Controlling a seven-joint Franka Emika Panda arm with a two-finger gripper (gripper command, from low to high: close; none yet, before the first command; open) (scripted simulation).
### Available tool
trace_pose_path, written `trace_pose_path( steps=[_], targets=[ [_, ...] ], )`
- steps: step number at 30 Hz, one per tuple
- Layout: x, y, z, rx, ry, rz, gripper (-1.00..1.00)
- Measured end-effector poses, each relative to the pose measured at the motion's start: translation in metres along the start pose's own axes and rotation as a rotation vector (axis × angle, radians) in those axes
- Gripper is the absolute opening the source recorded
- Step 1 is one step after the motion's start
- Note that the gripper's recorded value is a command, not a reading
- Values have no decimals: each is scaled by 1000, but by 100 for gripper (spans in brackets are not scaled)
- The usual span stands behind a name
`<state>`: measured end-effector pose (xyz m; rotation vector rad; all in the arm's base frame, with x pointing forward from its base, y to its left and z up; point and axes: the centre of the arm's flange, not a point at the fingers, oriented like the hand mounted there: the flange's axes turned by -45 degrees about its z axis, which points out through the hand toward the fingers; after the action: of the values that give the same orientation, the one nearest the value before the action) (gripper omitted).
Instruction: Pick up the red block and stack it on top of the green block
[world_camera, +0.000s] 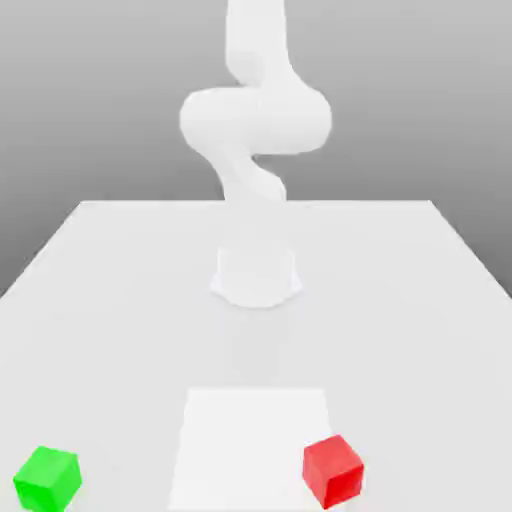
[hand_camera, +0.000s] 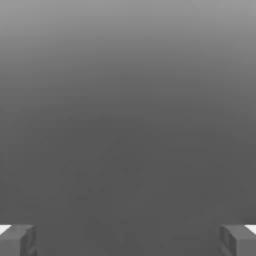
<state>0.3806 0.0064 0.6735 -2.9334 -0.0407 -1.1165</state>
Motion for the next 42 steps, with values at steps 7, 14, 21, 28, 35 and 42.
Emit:
trace_pose_path(
  steps=[7,14,21,28,35,42],
  targets=[
    [-24,-22,140,39,-205,-111,0],
    [-85,-48,262,82,-404,-223,0],
    [-177,-75,361,133,-601,-343,0],
    [-264,-83,435,160,-713,-403,0],
    [-280,-84,451,160,-715,-403,-100],
    [-244,-78,412,155,-716,-388,-100]
  ],
)
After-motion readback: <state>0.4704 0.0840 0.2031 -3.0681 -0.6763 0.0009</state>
